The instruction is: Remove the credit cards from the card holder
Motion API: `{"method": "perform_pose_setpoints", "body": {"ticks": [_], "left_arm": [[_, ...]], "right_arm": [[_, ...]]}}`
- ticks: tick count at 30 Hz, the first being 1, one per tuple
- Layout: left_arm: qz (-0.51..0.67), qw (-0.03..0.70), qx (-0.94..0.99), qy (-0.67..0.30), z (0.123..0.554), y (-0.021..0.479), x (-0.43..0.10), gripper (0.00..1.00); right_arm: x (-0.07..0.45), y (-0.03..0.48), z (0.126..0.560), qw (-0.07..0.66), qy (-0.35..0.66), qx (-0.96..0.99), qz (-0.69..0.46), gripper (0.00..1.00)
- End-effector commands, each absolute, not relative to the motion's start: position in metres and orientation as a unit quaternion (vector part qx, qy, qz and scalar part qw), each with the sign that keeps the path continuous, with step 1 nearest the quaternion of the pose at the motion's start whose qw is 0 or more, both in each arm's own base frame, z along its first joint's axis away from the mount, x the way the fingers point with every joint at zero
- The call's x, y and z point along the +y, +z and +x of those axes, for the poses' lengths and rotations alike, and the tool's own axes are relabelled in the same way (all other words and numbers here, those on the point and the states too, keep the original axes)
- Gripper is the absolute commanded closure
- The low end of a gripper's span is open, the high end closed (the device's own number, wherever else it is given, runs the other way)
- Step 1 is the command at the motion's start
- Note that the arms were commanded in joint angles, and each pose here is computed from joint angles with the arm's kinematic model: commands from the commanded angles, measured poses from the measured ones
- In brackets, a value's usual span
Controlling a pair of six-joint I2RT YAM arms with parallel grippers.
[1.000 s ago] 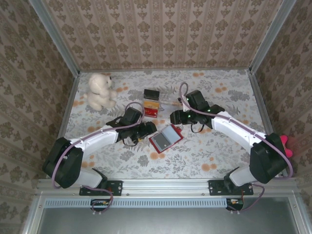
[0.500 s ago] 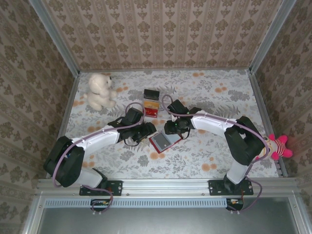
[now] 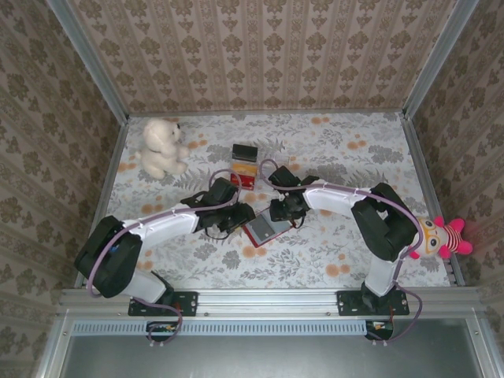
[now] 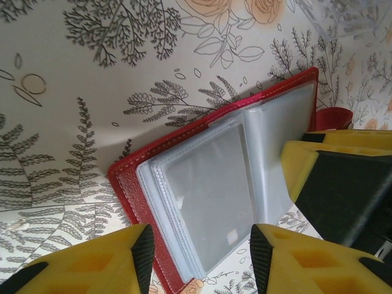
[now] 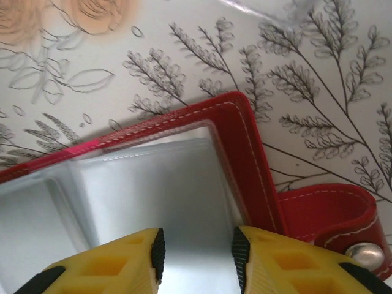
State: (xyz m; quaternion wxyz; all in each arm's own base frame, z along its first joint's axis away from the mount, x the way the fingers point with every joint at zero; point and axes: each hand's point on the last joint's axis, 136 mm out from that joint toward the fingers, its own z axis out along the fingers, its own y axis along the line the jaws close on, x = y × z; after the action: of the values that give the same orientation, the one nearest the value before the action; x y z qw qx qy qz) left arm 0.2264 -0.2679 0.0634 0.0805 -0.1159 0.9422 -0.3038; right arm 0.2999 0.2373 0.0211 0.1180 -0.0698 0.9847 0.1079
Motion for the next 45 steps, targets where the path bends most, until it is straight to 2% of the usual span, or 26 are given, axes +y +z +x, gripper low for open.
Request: {"method": "perform_pose_setpoints", "body": {"ticks": [1, 12, 17, 26, 32, 38, 43, 45], "left_arm": [[-0.121, 0.084, 0.941, -0.305, 0.228, 0.065, -0.275, 0.52], [-0.13, 0.061, 0.944, -0.298, 0.219, 0.046, -0.274, 0.6], [-0.124, 0.053, 0.946, -0.294, 0.218, 0.042, -0.276, 0.66], [-0.109, 0.033, 0.948, -0.298, 0.215, 0.036, -0.288, 0.65], [-0.104, 0.035, 0.949, -0.297, 0.216, 0.038, -0.289, 0.7], [-0.1, 0.052, 0.953, -0.281, 0.218, 0.046, -0.28, 0.67], [-0.09, 0.054, 0.95, -0.294, 0.219, 0.052, -0.285, 0.7], [-0.091, 0.051, 0.95, -0.294, 0.219, 0.05, -0.286, 0.74]], "right_arm": [[0.224, 0.005, 0.273, 0.073, 0.093, 0.992, -0.038, 0.63], [0.213, 0.001, 0.236, 0.046, 0.138, 0.986, 0.077, 0.64], [0.212, 0.002, 0.236, 0.048, 0.139, 0.986, 0.078, 0.65], [0.215, -0.002, 0.237, 0.04, 0.143, 0.986, 0.071, 0.65], [0.216, -0.003, 0.237, 0.039, 0.145, 0.986, 0.069, 0.65], [0.216, -0.003, 0.238, 0.038, 0.145, 0.986, 0.07, 0.66], [0.216, -0.005, 0.237, 0.037, 0.145, 0.987, 0.067, 0.66], [0.216, -0.005, 0.237, 0.036, 0.144, 0.987, 0.065, 0.65]]}}
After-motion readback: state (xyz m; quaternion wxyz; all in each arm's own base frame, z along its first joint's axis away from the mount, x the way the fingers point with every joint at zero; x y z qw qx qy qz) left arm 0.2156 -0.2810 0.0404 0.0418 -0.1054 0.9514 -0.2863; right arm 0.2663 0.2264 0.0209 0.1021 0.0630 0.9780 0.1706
